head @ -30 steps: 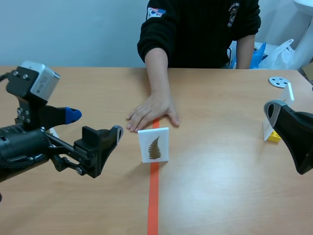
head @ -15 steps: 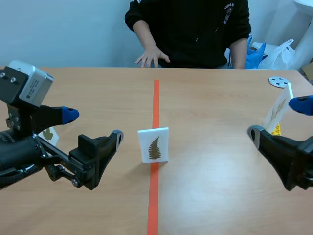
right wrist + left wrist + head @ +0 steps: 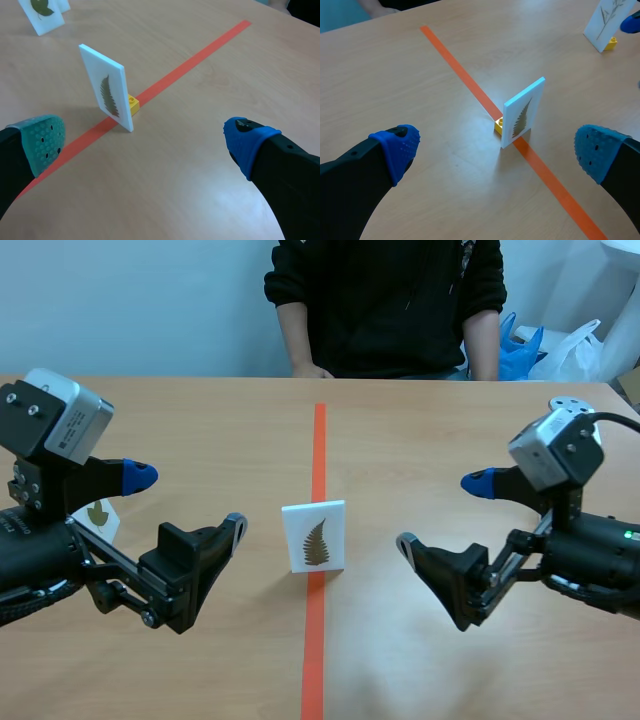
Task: Sort the leaf by its shape. The table is split by an orange tape line. A compound leaf with several leaflets goes to the left side, a simple leaf with one blade goes to the right side. Return to the home posture when a red brick is placed on the table.
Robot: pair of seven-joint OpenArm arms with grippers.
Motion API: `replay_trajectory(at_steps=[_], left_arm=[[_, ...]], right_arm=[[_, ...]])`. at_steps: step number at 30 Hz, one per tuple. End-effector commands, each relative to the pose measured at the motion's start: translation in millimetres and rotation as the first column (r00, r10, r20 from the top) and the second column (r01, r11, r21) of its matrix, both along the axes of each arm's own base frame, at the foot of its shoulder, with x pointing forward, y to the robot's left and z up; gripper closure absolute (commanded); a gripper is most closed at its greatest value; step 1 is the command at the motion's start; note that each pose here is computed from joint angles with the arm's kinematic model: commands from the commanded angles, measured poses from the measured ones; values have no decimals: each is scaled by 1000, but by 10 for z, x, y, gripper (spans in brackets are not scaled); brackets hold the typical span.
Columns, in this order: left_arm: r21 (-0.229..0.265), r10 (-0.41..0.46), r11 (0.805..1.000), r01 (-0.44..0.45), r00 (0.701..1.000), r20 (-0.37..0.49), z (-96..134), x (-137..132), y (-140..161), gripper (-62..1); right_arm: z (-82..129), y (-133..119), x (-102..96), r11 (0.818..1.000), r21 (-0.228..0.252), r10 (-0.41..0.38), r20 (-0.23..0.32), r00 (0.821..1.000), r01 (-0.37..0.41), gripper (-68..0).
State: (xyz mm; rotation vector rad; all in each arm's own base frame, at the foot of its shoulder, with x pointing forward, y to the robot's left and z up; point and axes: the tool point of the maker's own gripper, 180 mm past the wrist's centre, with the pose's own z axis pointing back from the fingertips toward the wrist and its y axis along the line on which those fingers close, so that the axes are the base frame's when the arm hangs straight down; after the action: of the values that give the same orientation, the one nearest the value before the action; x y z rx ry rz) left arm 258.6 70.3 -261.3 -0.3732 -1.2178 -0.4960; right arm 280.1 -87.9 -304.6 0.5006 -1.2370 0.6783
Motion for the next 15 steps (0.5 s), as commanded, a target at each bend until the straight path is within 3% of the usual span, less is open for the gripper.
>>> replay_trajectory(at_steps=[1, 9, 15], left_arm=[[-20, -5, 1000, 5, 1000, 28, 77, 27, -26, -623], [-19, -5, 1000, 5, 1000, 28, 77, 27, -25, -623], [-19, -4, 1000, 5, 1000, 28, 77, 27, -24, -623]], right_arm=[[107, 53, 118, 1000, 30, -10, 46, 999, 8, -679], [-123, 503, 341, 999, 48, 22, 35, 999, -24, -679], [-309, 869, 420, 999, 27, 46, 22, 999, -46, -679]])
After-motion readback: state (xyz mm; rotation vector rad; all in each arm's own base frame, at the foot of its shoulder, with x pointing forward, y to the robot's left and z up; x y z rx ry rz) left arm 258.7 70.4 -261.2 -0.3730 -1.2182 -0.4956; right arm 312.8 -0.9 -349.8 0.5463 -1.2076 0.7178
